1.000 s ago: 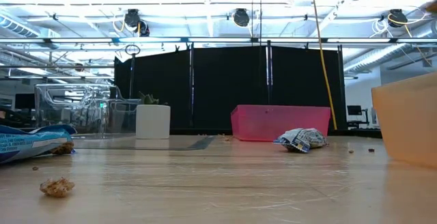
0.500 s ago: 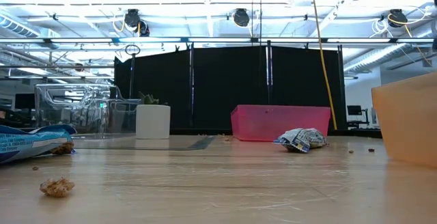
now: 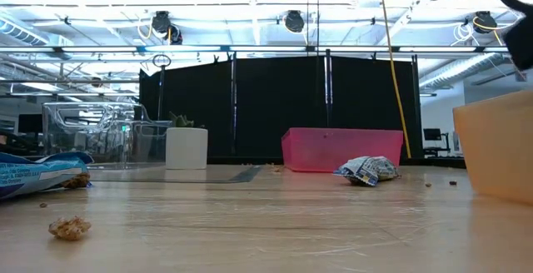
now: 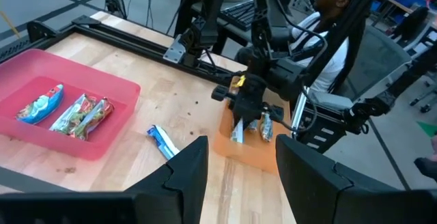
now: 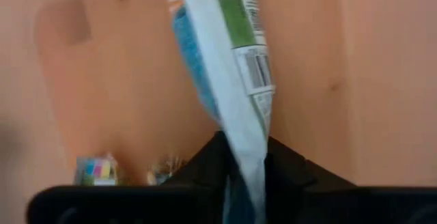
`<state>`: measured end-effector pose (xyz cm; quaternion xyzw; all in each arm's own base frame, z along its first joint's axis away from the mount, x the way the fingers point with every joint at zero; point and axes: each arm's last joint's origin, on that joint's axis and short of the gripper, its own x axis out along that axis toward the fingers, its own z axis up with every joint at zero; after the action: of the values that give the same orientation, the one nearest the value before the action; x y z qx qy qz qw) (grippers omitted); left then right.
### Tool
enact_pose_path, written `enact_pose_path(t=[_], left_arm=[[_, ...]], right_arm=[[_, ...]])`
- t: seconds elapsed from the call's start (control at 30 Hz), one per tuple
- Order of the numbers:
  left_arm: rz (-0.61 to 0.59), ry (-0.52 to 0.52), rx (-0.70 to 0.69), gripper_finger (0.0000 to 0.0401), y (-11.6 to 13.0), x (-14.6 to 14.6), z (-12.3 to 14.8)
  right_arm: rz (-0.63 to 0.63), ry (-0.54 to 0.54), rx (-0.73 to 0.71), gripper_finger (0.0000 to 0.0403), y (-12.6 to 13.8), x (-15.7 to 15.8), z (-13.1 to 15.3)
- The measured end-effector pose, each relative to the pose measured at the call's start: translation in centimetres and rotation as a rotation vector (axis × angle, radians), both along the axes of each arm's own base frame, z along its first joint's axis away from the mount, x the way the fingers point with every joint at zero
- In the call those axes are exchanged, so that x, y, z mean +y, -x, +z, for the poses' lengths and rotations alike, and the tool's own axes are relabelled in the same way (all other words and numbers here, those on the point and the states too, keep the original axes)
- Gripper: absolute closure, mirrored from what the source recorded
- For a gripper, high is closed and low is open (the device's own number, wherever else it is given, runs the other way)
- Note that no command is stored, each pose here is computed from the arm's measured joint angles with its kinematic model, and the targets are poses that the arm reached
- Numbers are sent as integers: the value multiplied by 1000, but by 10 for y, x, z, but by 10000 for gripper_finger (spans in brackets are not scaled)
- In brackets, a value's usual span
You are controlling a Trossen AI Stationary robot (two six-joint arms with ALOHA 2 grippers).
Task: Pick and place Granola Bars by type
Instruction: Put the orange granola bar into the orange bin, then put the blue granola bar into the transparent bin
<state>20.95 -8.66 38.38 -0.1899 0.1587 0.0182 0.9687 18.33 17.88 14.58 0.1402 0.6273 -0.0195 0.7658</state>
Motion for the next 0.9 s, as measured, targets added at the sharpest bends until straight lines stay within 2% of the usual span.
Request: enact_pose_path(t=[0.33,0.73,0.9], left_arm=[[-30,1,4,226,0,-1,0],[-35,-17,2,226,0,-1,0],[-36,-17,3,226,0,-1,0]], right_arm=[[1,-45,51,266,-2,-5,0],[-34,-62,7,261,5,-30,37],[-41,-105,-80,261,13,-45,63]])
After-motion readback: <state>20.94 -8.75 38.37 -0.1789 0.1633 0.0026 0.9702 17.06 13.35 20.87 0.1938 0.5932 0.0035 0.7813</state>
